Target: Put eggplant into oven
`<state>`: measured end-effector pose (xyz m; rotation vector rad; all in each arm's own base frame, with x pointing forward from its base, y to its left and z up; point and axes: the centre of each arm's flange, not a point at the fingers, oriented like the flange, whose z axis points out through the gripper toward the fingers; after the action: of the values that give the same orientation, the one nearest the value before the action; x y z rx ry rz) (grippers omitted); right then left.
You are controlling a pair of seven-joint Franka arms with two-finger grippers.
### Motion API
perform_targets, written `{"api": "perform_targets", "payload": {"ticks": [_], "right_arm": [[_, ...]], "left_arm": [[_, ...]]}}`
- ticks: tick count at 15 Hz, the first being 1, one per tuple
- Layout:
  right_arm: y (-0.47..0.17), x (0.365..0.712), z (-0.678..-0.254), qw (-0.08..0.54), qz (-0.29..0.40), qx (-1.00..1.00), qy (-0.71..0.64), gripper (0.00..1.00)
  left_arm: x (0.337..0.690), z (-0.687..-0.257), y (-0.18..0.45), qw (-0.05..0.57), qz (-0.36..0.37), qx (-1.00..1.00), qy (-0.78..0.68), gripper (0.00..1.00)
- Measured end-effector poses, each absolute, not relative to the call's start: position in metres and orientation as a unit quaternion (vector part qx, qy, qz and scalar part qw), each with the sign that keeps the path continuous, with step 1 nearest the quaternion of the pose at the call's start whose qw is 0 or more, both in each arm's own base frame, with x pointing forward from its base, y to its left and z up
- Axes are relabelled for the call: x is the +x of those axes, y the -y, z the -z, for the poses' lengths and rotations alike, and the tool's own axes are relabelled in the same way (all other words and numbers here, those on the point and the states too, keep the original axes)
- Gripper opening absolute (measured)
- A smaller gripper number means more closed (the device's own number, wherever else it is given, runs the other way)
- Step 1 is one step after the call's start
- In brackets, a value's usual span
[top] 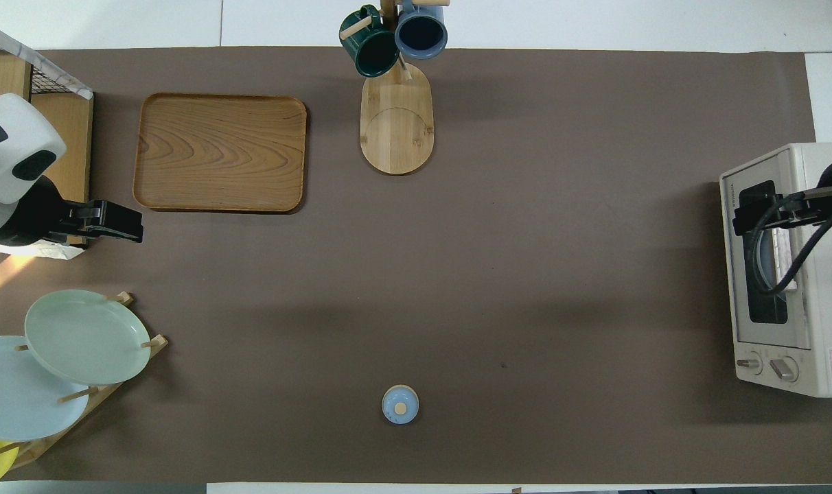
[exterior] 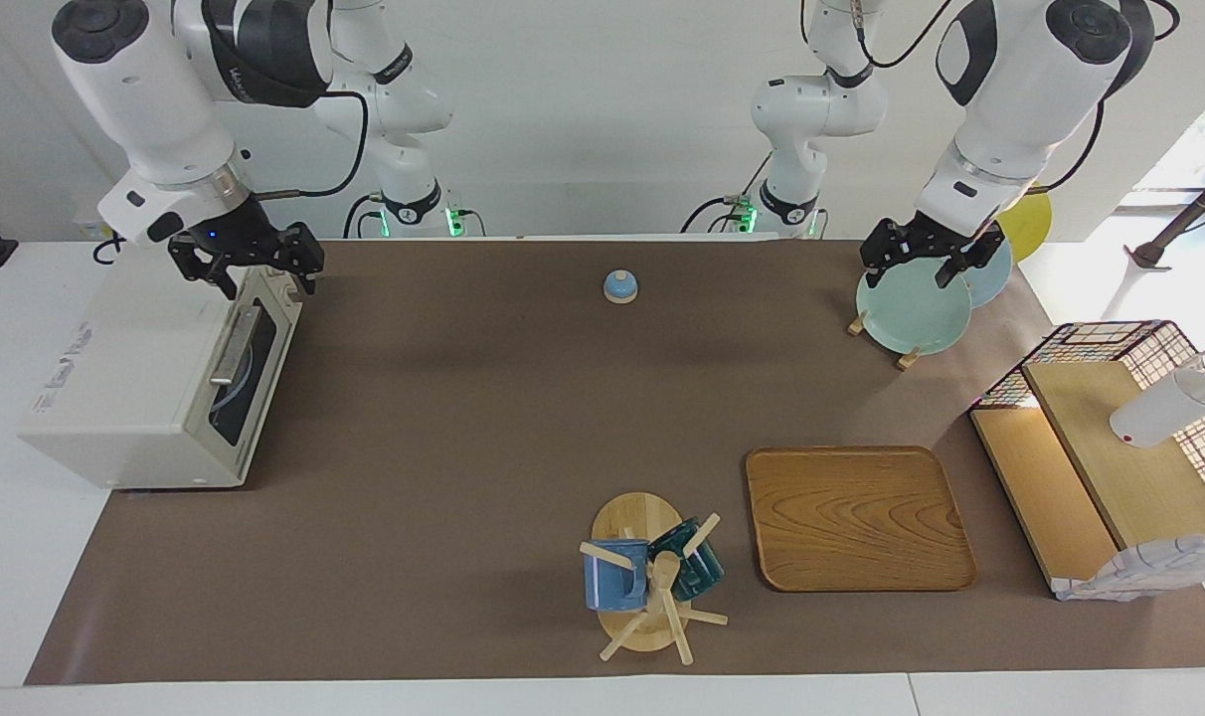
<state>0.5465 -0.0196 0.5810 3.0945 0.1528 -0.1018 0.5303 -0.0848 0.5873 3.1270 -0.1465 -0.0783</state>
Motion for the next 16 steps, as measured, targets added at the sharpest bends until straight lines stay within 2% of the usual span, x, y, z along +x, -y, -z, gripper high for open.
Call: {"api": "perform_targets", "payload": {"ticks": [16], "right_arm": [[0.0279,0.5442,-0.5854,0.021,0.029,0.999,-0.021,1.0]], "left_arm": [[0.5303,-0.5874,0.0848,0.005,0.025,0.999,0.047,1.0]]}}
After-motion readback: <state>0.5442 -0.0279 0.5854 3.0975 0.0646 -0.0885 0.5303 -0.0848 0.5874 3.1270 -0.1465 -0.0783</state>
